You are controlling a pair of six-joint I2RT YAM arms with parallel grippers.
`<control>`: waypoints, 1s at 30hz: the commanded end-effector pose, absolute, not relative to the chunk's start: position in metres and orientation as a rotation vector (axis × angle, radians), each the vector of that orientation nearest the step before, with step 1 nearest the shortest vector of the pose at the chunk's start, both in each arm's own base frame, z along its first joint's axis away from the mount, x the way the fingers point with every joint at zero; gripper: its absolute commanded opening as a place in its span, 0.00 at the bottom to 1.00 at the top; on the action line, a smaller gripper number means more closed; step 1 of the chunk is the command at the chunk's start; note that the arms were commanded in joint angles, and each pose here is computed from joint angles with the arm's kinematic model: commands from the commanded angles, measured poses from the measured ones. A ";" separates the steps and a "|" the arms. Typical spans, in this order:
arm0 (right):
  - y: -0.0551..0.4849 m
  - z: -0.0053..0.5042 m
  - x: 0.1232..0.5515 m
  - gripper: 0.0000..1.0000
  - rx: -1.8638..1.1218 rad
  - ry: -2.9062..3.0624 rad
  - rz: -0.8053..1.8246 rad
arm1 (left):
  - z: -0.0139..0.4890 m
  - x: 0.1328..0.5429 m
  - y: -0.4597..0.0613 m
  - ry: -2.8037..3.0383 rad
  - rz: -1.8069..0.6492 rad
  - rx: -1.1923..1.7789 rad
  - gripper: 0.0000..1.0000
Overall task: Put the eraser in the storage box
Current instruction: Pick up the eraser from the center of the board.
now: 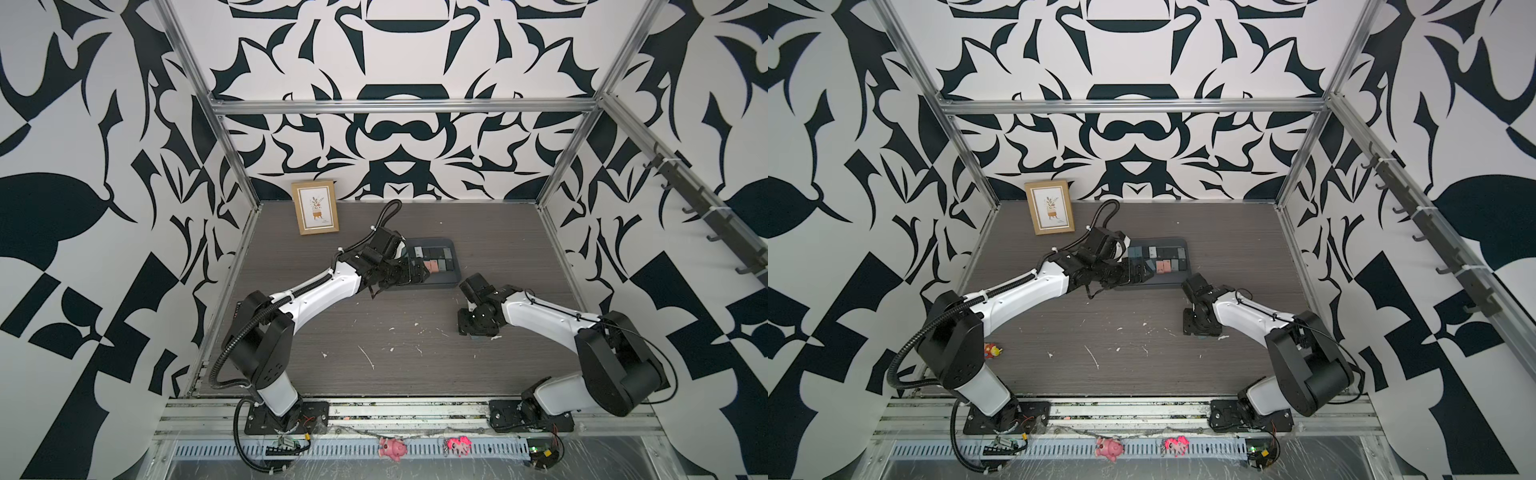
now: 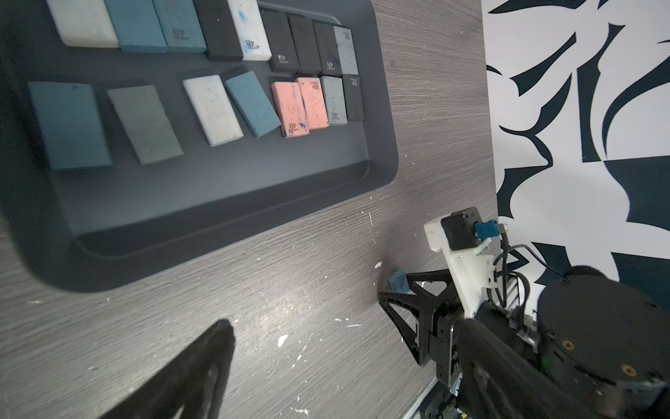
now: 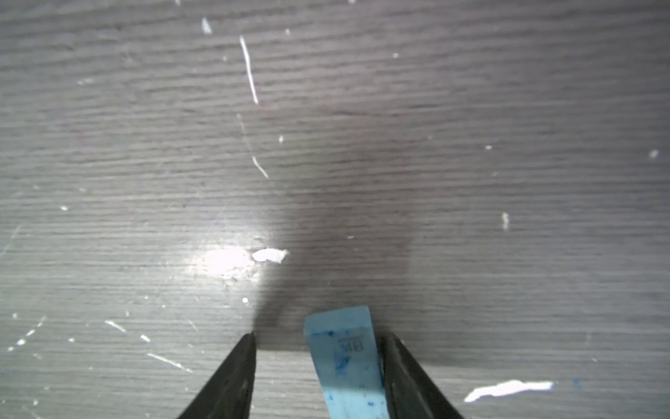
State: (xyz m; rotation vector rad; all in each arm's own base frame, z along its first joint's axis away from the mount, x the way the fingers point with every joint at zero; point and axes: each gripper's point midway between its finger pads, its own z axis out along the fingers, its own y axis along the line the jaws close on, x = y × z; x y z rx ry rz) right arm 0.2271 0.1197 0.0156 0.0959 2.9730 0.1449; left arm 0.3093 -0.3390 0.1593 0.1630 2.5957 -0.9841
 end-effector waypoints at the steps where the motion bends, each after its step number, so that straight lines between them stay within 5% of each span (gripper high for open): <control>1: 0.115 0.014 0.221 0.53 0.119 2.979 0.114 | 0.165 0.309 -0.341 2.584 -1.015 0.161 0.99; 11: 0.111 0.007 0.218 0.32 0.104 2.987 0.000 | 0.163 0.307 -0.340 2.584 -1.020 0.150 0.99; 30: 0.174 0.119 0.308 0.25 -0.022 2.784 0.218 | 0.169 0.314 -0.305 2.562 -0.967 0.091 0.99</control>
